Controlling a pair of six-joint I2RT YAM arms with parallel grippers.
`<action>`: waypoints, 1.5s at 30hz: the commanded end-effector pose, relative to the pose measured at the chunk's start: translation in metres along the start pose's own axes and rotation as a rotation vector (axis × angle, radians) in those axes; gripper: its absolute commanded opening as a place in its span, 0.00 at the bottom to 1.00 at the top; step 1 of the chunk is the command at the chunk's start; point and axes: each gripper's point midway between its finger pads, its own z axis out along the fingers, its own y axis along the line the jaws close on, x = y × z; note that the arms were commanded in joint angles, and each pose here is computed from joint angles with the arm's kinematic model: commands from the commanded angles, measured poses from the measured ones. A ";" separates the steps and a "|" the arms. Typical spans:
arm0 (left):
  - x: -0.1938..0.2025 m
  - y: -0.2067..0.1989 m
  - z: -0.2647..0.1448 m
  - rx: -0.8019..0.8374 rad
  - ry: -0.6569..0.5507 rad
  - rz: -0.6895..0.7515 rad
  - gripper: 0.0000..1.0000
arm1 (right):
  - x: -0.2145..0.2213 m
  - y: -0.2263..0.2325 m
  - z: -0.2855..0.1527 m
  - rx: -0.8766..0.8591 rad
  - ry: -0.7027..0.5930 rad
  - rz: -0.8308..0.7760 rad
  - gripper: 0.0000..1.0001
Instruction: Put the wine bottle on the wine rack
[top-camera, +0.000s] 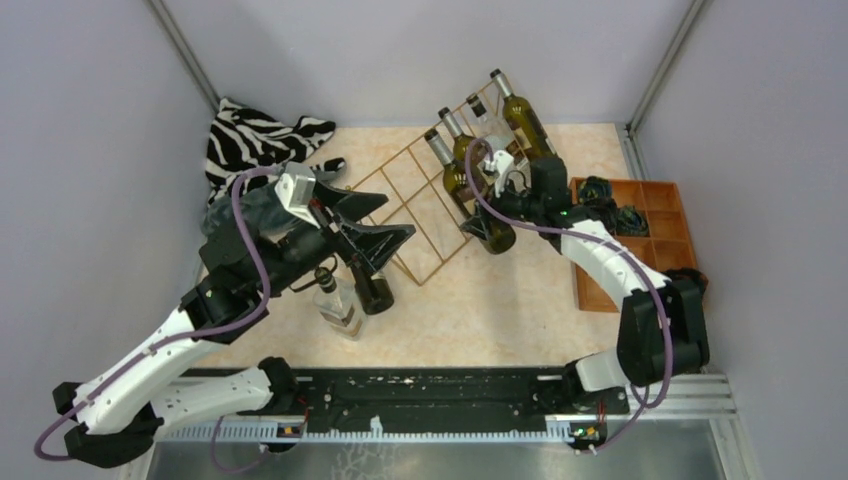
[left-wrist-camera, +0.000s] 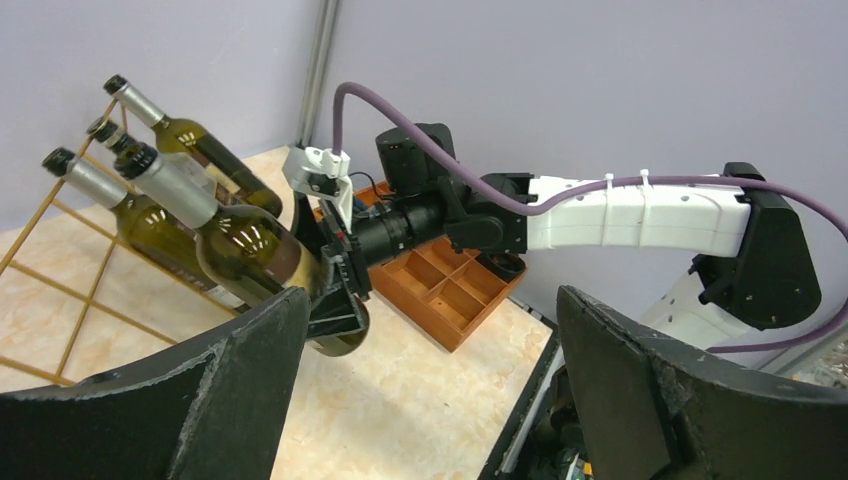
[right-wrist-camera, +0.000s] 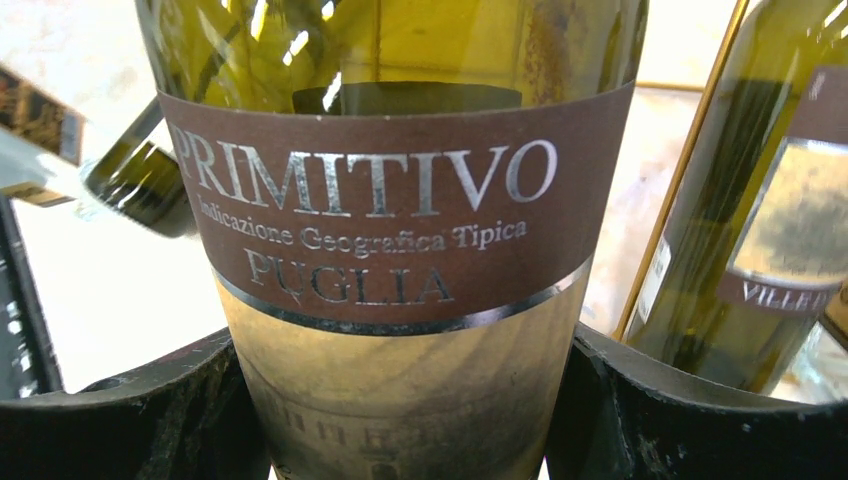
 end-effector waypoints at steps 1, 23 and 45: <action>0.006 0.014 -0.012 -0.075 0.008 -0.032 0.99 | -0.074 -0.018 0.024 0.100 -0.166 -0.160 0.00; 0.004 0.028 -0.019 -0.130 -0.036 0.021 0.99 | -0.058 -0.071 0.088 0.239 -0.106 -0.103 0.00; 0.017 0.038 -0.013 -0.154 -0.017 0.063 0.99 | -0.042 -0.088 0.114 0.275 -0.117 -0.108 0.03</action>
